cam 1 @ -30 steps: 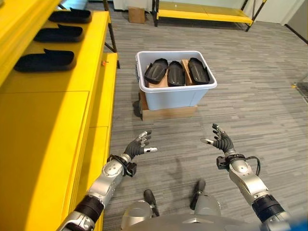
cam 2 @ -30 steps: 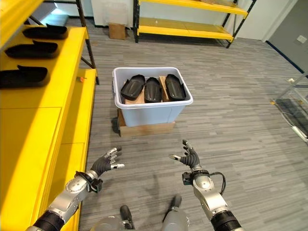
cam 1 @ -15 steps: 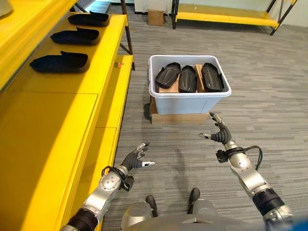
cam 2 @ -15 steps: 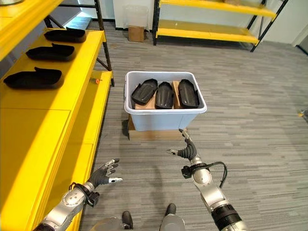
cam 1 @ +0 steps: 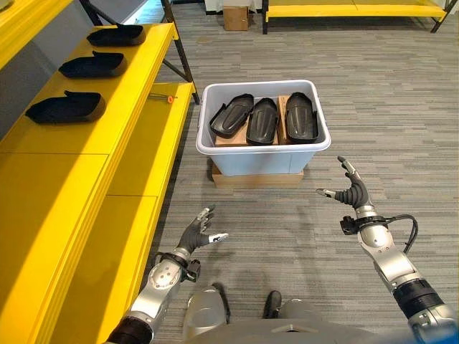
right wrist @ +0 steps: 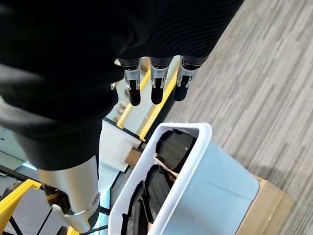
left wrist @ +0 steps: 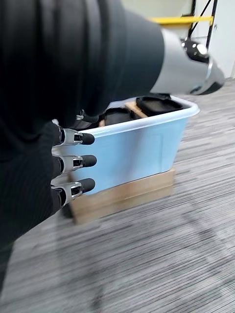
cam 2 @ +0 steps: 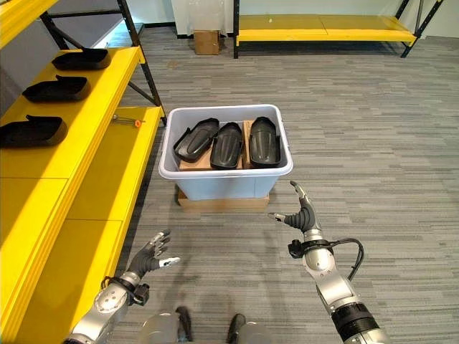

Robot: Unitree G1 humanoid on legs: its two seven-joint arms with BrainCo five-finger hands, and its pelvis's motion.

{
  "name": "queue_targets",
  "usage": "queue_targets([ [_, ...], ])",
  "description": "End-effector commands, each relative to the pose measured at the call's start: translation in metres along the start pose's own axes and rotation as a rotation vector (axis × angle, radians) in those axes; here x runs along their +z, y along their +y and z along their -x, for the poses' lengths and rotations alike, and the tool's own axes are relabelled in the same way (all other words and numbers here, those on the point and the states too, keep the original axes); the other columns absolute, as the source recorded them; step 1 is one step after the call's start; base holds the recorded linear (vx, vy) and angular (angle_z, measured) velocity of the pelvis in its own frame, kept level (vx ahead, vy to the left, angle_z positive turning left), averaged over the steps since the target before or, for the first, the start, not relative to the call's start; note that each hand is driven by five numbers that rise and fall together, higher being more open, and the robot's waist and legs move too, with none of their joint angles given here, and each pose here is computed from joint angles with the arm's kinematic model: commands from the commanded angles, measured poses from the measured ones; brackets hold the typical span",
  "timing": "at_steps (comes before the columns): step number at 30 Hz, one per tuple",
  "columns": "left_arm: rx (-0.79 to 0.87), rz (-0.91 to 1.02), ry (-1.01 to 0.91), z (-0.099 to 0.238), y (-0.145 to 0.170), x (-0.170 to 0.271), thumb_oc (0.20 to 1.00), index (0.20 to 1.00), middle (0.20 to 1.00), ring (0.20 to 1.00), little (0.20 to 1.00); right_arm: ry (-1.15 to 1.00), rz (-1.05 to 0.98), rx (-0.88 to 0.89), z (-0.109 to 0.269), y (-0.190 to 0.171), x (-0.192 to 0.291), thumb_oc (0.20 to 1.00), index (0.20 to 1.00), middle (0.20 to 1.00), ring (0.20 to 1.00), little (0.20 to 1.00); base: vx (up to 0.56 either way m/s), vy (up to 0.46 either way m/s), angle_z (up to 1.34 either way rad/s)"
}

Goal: Move parts from the plastic box to the shelf.

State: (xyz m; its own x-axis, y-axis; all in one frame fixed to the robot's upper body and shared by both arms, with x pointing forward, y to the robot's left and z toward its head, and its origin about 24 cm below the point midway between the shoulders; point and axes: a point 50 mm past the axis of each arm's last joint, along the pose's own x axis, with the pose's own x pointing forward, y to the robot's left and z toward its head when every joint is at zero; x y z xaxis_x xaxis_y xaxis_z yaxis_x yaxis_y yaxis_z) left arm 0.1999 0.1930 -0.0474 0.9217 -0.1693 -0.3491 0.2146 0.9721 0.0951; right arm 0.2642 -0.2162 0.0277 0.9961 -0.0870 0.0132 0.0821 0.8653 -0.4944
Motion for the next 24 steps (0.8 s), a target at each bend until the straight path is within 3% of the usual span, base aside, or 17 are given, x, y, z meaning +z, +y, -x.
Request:
queue_targets([
  [1,0.090,0.022,-0.074,-0.001,0.010,0.012,1.000,1.000,1.000,1.000,1.000,-0.042,-0.059,-0.031,0.003,-0.016,0.008,1.000,1.000,1.000,1.000,1.000,0.28,0.239,-0.08],
  [5,0.179,0.082,-0.064,0.007,0.019,-0.001,1.000,1.000,1.000,1.000,1.000,-0.032,-0.121,0.054,0.006,0.005,0.008,1.000,1.000,1.000,1.000,1.000,0.25,0.305,-0.45],
  [8,0.146,0.123,-0.054,0.007,0.021,-0.001,1.000,1.000,1.000,1.000,1.000,0.019,-0.218,0.064,0.010,0.011,0.006,1.000,1.000,1.000,1.000,1.000,0.24,0.232,-1.27],
  [13,0.073,-0.030,-0.077,0.002,0.017,0.003,1.000,1.000,1.000,1.000,1.000,-0.060,-0.264,0.100,0.010,0.021,0.027,1.000,1.000,1.000,1.000,1.000,0.17,0.217,0.09],
  [18,-0.009,-0.168,-0.117,-0.001,0.015,0.014,1.000,1.000,1.000,1.000,1.000,-0.094,-0.342,0.017,0.004,0.023,0.038,1.000,1.000,1.000,1.000,1.000,0.14,0.187,0.12],
  [21,-0.030,-0.156,-0.117,-0.001,0.011,0.014,1.000,1.000,1.000,1.000,1.000,-0.193,-0.257,-0.030,-0.002,0.023,0.053,1.000,1.000,1.000,1.000,1.000,0.14,0.233,0.12],
  [24,-0.071,-0.022,-0.090,-0.002,0.004,0.007,1.000,1.000,1.000,1.000,1.000,-0.383,-0.151,-0.025,-0.005,0.022,0.083,1.000,1.000,1.000,1.000,1.000,0.10,0.218,-0.09],
])
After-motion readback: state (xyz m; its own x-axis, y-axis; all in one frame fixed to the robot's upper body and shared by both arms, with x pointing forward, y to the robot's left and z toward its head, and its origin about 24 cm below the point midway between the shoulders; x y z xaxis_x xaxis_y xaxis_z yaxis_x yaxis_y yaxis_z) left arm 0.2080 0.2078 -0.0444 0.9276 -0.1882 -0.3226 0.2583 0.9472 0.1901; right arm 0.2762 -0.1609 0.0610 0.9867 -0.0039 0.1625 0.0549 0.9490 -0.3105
